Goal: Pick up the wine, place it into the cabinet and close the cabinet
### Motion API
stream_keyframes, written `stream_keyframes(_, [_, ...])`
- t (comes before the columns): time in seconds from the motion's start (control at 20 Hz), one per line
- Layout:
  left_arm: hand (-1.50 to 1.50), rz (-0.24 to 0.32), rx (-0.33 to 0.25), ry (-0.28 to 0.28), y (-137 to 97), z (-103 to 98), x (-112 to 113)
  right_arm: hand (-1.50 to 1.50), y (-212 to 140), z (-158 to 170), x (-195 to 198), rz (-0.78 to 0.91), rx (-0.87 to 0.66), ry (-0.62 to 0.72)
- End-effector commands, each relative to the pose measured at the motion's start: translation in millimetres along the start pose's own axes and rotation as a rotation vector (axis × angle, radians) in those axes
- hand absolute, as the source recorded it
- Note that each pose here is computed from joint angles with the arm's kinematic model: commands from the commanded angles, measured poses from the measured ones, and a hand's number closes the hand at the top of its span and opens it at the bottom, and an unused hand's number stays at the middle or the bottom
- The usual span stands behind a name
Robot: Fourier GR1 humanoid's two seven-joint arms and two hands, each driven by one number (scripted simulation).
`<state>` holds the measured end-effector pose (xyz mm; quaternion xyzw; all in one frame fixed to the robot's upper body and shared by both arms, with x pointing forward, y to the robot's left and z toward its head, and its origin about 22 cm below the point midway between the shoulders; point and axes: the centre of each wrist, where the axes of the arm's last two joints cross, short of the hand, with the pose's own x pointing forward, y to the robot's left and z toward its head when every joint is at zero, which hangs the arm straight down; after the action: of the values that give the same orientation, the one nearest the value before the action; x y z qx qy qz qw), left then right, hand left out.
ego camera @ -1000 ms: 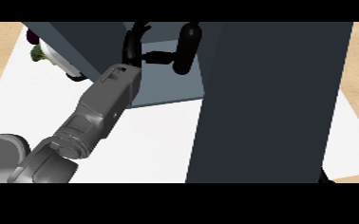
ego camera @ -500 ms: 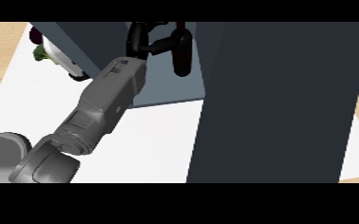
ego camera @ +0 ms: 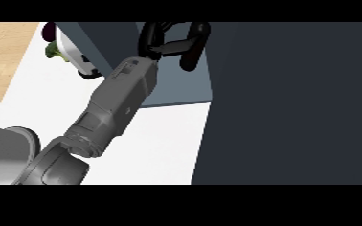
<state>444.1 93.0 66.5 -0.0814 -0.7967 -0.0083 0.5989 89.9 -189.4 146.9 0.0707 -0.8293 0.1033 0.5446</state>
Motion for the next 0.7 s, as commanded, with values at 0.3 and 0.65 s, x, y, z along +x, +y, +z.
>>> stream_keyframes(0.3, [-1.5, 0.082, -0.053, 0.007, -19, -6, 11, -1.5, -7, 9, 45, -0.098, -0.033, 0.012])
stream_keyframes(0.65, [-1.5, 0.143, -0.101, 0.032, -5, 21, -17, -1.5, -6, 13, 49, -0.096, -0.057, 0.006])
